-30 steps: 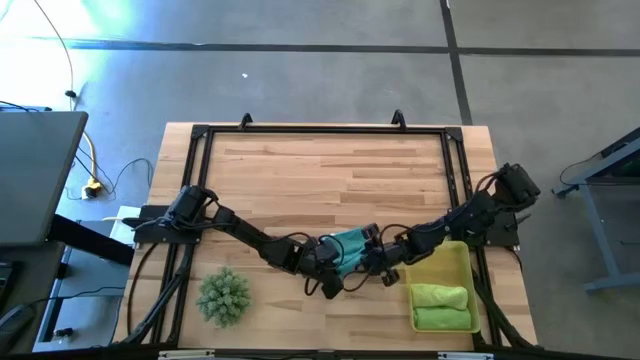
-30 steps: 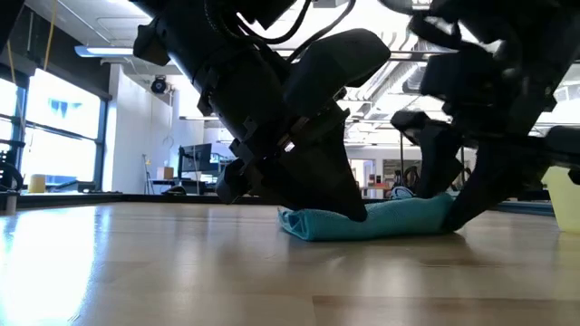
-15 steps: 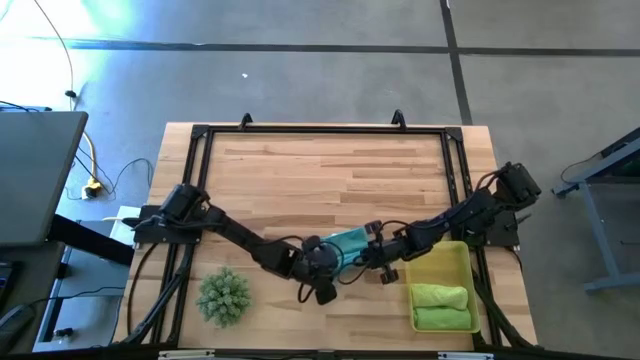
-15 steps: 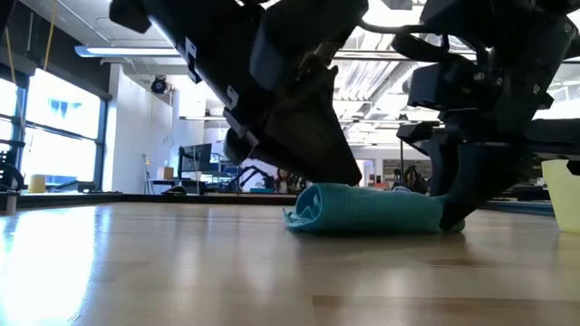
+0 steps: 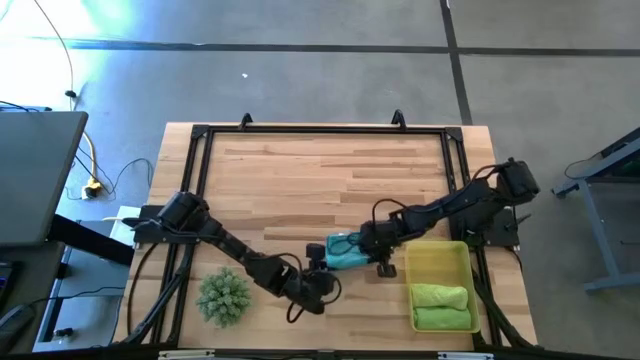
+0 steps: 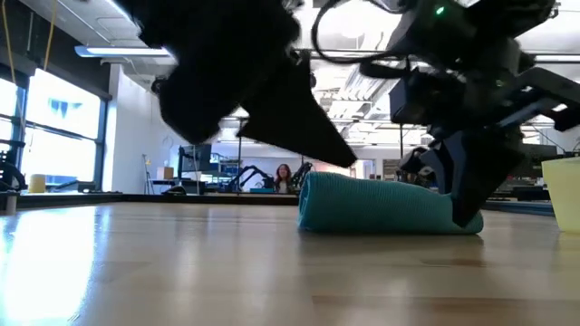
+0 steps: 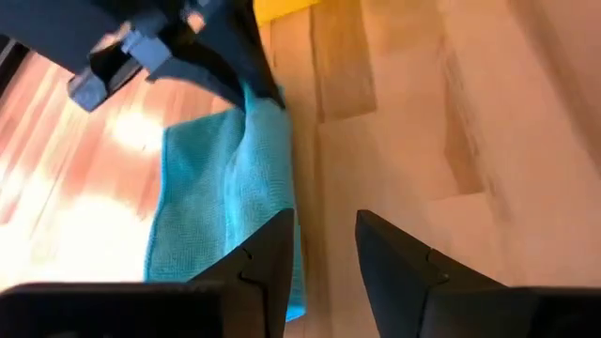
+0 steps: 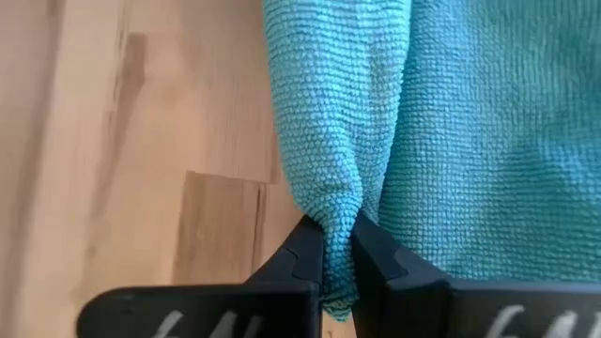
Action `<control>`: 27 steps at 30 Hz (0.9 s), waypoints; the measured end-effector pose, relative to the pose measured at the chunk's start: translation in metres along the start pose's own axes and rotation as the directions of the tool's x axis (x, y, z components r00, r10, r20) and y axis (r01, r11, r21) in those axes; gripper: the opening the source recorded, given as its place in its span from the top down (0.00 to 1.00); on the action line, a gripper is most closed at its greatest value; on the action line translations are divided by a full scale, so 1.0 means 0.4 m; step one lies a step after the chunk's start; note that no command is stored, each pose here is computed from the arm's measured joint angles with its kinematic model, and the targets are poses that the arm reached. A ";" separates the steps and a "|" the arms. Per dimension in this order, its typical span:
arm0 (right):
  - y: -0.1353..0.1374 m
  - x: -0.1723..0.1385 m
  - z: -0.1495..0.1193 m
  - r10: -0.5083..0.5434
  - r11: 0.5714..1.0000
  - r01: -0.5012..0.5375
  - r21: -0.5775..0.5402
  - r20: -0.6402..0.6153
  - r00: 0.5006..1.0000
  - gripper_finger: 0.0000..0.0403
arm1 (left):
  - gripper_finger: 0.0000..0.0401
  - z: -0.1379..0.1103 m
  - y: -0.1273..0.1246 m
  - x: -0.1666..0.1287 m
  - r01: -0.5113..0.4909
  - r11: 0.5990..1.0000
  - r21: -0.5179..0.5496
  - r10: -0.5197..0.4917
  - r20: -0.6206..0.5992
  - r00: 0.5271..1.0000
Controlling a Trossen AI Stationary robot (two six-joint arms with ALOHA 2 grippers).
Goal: Roll microfiber towels into tight, uniform cylinder then place into a basket
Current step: Roll the blue microfiber cloth
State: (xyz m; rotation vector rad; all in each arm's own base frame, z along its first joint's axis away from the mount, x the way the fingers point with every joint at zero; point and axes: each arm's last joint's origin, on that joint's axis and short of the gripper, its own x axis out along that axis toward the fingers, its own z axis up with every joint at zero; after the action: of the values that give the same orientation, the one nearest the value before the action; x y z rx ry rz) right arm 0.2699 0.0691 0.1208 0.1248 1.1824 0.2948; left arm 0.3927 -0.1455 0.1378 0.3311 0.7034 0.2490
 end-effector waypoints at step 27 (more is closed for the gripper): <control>-0.022 -0.070 0.004 0.021 1.000 -0.022 0.021 0.047 0.999 0.71 | 0.68 -0.072 0.064 0.140 0.121 0.804 -0.583 -0.259 -0.160 0.953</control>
State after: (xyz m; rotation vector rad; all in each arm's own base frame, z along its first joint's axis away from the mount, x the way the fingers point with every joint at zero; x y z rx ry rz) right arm 0.2632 0.0525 0.1442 0.1620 1.1387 0.2964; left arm 0.4120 -0.0973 0.0938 -0.3516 0.8515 0.2954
